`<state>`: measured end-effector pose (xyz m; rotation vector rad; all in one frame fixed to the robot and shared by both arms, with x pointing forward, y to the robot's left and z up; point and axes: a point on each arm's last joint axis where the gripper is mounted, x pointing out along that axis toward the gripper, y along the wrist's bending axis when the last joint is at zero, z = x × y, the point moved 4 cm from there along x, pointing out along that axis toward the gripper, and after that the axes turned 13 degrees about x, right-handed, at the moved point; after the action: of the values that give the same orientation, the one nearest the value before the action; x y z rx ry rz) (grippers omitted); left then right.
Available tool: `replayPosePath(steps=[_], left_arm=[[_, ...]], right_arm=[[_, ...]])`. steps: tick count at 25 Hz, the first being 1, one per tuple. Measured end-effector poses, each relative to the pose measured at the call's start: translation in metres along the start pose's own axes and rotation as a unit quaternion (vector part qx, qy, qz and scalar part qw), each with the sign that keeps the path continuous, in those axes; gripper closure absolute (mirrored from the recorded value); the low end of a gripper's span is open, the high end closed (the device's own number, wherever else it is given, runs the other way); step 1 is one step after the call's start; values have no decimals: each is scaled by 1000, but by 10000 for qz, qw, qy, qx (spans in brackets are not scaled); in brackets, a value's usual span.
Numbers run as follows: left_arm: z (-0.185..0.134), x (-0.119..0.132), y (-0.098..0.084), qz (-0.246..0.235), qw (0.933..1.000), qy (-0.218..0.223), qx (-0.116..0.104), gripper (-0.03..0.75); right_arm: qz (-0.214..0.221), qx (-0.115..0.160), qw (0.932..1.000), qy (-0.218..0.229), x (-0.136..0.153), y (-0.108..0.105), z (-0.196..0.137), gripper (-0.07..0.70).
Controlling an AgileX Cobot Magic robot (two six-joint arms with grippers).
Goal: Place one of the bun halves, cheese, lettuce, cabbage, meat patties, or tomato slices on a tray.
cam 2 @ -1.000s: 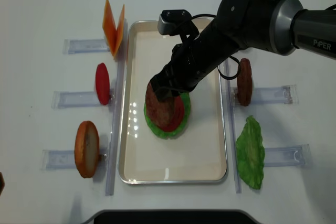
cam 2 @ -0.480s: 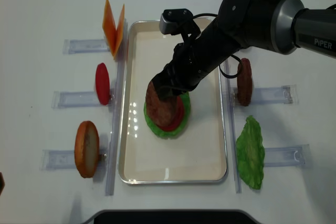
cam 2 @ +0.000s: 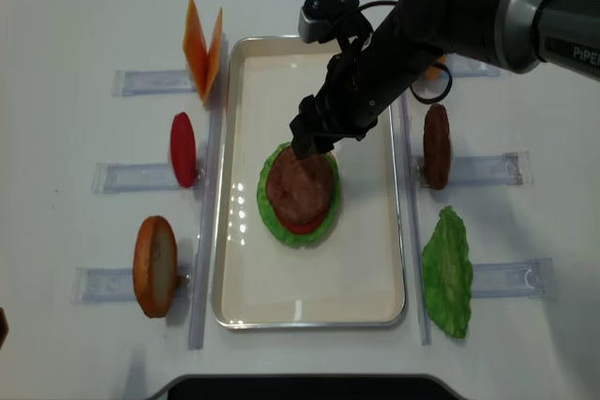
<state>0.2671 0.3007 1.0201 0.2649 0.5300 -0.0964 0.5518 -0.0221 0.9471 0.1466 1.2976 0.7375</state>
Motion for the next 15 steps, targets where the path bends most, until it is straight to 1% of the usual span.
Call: replayPosePath(steps=[2,3,4,5,6,8,10,12,13,15], left_arm=[[0,0,0,0,10000,0,0,716],[0,0,0,0,10000,0,0,716],[0,0,0,0,10000,0,0,716],[0,0,0,0,10000,0,0,716],[0,0,0,0,10000,0,0,716],[0,0,0,0,10000,0,0,716],[0,0,0,0,10000,0,0,716],[0,0,0,0,10000,0,0,716],[0,0,0,0,10000,0,0,716],[0,0,0,0,10000,0,0,716]], right_arm=[[-231,12,9997,-41,-15,3,7,176],[-369,94,9993,-53,-23,4,10,176],[-488,244,9985,-93,-31,6,14,176],[-683,352,9970,-69,-39,6,15,176],[-913,361,9952,-54,-46,5,16,178],[-1384,460,9893,-31,-55,0,17,187],[-1807,449,9825,25,-60,-9,16,199],[-2054,580,9769,79,-66,-22,16,206],[-2115,675,9750,90,-70,-31,17,208],[-2238,1016,9693,54,-86,-61,22,209]])
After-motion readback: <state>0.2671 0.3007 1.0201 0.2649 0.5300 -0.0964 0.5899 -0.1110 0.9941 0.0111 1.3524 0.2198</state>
